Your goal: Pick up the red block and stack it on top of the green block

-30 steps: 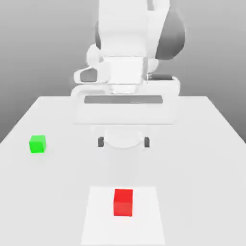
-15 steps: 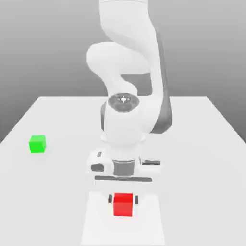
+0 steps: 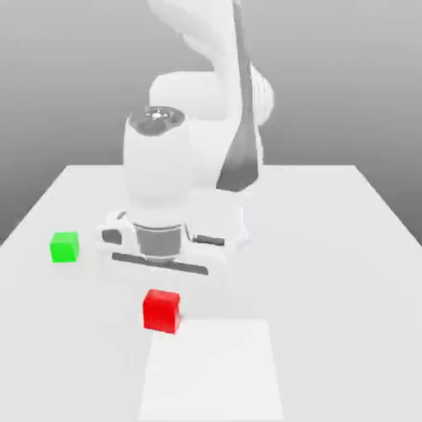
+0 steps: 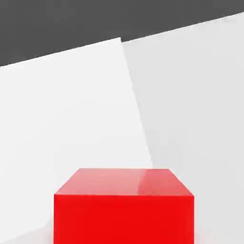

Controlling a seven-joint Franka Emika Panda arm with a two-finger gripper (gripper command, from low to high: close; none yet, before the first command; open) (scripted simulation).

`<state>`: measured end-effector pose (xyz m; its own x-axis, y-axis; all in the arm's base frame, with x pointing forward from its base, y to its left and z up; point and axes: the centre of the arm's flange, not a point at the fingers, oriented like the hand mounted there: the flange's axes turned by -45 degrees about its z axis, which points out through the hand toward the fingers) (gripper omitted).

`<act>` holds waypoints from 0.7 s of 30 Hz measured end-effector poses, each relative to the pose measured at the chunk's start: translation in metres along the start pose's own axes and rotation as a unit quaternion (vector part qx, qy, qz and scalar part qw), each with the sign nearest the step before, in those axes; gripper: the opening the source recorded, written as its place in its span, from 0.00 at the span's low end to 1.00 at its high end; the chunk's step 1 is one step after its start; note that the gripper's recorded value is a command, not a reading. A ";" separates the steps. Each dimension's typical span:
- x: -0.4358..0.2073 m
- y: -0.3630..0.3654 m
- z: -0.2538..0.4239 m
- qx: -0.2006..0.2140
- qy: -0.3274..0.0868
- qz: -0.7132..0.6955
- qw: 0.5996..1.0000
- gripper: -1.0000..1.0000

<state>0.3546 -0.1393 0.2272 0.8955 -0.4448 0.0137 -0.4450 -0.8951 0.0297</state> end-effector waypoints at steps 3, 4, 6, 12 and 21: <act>-0.006 0.063 -0.007 -0.005 0.000 0.092 0.996 0.00; -0.011 0.085 -0.009 -0.006 0.000 0.125 0.992 0.00; -0.025 0.129 -0.012 -0.007 -0.001 0.193 0.981 0.00; -0.099 0.244 -0.015 -0.002 -0.008 0.396 0.918 0.00; -0.165 0.298 -0.005 0.014 -0.008 0.523 0.852 0.00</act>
<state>0.0744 -0.3323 0.2385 0.0079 -1.0000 0.0045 -0.9999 -0.0080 -0.0136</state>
